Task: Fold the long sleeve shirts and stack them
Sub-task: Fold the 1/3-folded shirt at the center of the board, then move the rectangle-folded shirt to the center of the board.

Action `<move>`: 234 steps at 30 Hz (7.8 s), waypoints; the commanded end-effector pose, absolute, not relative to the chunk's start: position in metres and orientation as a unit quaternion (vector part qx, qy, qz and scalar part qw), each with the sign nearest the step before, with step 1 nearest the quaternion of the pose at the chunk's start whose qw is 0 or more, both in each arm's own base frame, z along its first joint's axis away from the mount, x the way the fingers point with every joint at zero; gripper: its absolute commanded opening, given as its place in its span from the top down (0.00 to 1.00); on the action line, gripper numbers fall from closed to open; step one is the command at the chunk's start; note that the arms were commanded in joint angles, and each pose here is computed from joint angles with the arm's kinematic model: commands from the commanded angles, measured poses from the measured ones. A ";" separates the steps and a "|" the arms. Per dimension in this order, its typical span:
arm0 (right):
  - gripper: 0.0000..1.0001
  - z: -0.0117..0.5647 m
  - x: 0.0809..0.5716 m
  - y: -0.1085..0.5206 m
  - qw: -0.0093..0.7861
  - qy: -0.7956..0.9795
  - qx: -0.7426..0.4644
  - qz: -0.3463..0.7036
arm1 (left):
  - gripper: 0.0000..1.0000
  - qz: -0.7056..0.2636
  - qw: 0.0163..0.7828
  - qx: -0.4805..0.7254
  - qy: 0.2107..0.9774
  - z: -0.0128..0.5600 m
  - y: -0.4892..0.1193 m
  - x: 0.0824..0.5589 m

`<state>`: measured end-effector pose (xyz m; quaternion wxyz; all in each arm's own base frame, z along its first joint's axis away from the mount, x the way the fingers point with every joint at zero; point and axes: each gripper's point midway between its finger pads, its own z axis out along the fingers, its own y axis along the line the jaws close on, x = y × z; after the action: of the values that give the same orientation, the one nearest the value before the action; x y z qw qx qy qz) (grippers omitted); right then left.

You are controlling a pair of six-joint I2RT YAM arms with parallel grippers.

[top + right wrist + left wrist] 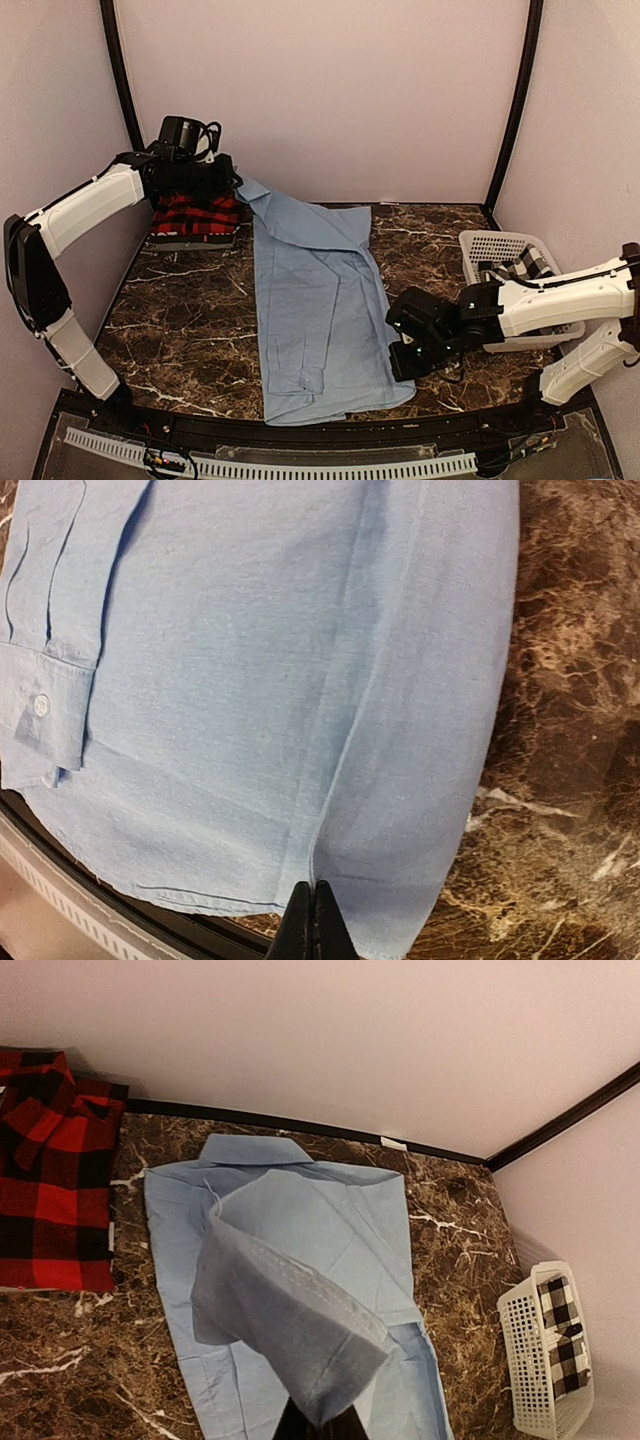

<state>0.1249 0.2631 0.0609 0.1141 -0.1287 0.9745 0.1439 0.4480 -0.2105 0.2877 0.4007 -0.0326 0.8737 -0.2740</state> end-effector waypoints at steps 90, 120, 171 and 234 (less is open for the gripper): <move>1.00 0.050 0.088 0.394 0.031 0.918 -0.254 0.303 | 1.00 -0.158 0.523 -0.071 0.835 0.387 -0.119 0.437; 0.43 0.158 0.216 0.375 0.237 0.905 -0.162 0.315 | 1.00 -0.379 0.292 0.220 0.850 0.266 -0.277 0.334; 0.42 0.108 0.263 0.299 0.242 0.926 -0.084 0.277 | 0.45 -0.381 0.021 0.384 0.841 0.137 -0.390 0.185; 0.69 0.022 0.412 0.382 0.194 0.895 -0.007 0.401 | 0.64 -0.308 0.279 0.055 0.908 0.086 -0.356 0.570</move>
<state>0.4141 0.3842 0.0352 0.2188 -0.0022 0.8842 0.4126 0.5638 -0.3642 0.0521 0.2685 0.0520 0.9128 -0.3034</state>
